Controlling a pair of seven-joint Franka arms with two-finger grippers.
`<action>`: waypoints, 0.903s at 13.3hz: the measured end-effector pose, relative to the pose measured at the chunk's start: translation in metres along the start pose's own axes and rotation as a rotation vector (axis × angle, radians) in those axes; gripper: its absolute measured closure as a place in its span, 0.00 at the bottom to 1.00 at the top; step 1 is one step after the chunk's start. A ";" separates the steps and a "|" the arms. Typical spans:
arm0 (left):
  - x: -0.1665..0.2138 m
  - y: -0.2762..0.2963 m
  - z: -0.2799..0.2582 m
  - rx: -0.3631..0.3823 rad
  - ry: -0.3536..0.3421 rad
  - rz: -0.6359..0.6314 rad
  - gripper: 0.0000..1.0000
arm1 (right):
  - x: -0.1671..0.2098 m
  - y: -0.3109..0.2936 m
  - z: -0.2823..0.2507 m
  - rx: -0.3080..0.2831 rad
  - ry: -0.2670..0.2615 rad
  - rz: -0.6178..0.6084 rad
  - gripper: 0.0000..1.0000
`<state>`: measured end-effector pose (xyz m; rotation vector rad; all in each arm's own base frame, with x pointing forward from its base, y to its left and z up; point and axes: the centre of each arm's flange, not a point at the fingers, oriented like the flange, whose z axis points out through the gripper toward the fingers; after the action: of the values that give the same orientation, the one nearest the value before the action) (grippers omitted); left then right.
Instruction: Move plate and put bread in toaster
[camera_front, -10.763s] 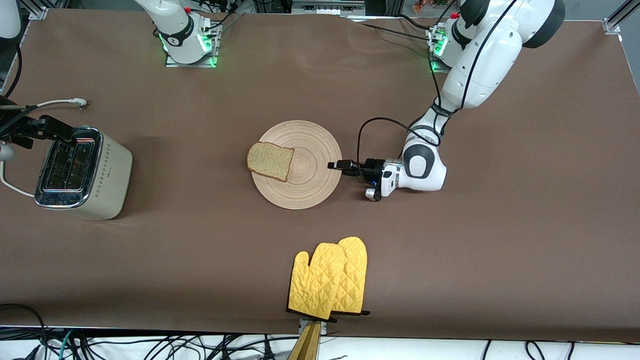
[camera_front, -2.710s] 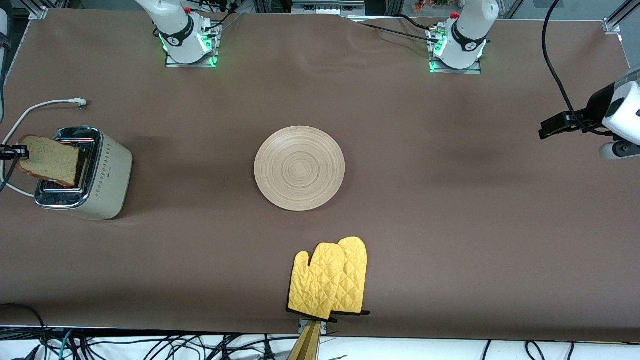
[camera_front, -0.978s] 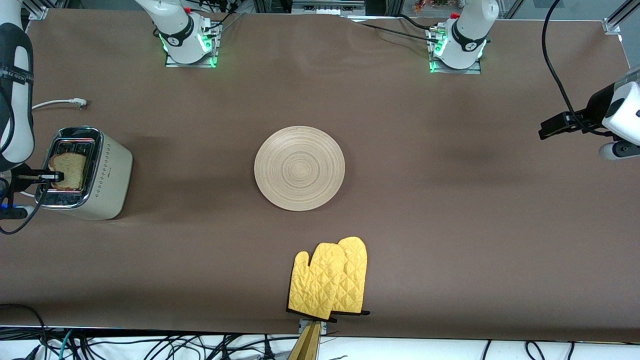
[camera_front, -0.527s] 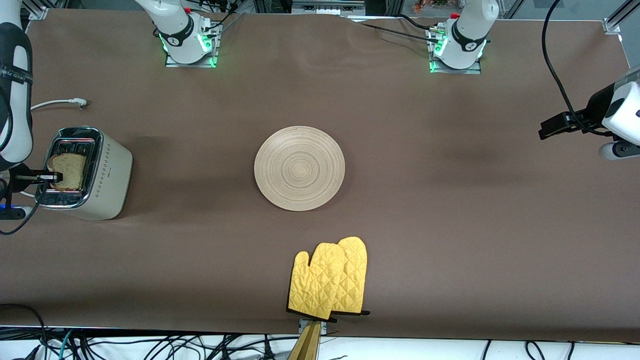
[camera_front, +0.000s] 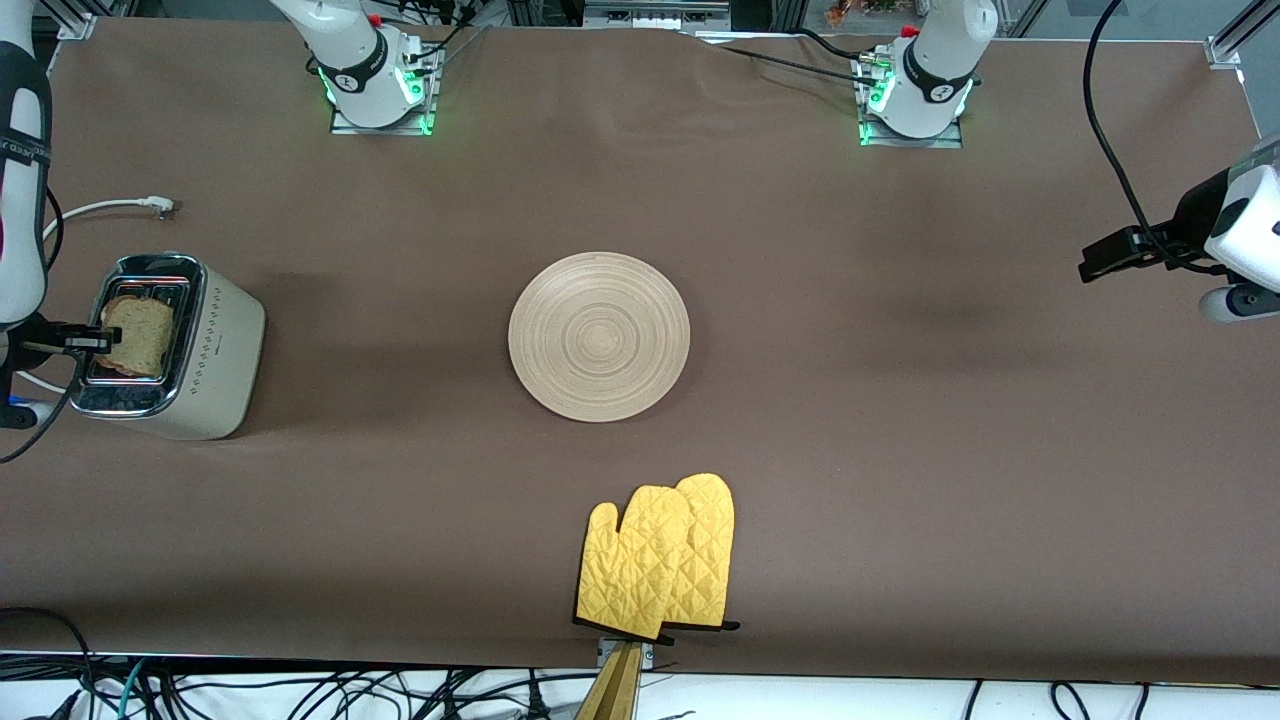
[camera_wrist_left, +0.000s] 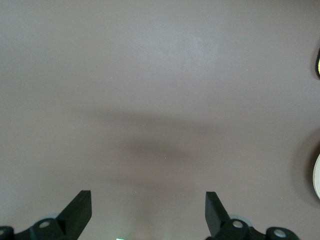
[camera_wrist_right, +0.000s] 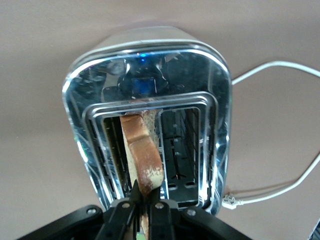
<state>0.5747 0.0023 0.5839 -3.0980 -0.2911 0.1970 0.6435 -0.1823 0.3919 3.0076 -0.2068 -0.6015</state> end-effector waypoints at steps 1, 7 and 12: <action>0.000 0.000 0.000 0.000 0.000 0.000 0.00 | -0.002 0.002 0.002 0.003 -0.015 0.020 0.93; 0.000 0.001 0.000 0.000 0.004 0.002 0.00 | -0.002 -0.007 0.005 0.009 -0.038 0.068 0.75; 0.000 0.001 0.000 0.000 0.004 0.002 0.00 | -0.002 -0.009 0.004 0.008 -0.036 0.066 0.25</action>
<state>0.5753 0.0010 0.5840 -3.0983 -0.2873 0.1909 0.6414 -0.1734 0.3880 2.9858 -0.3094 -0.6511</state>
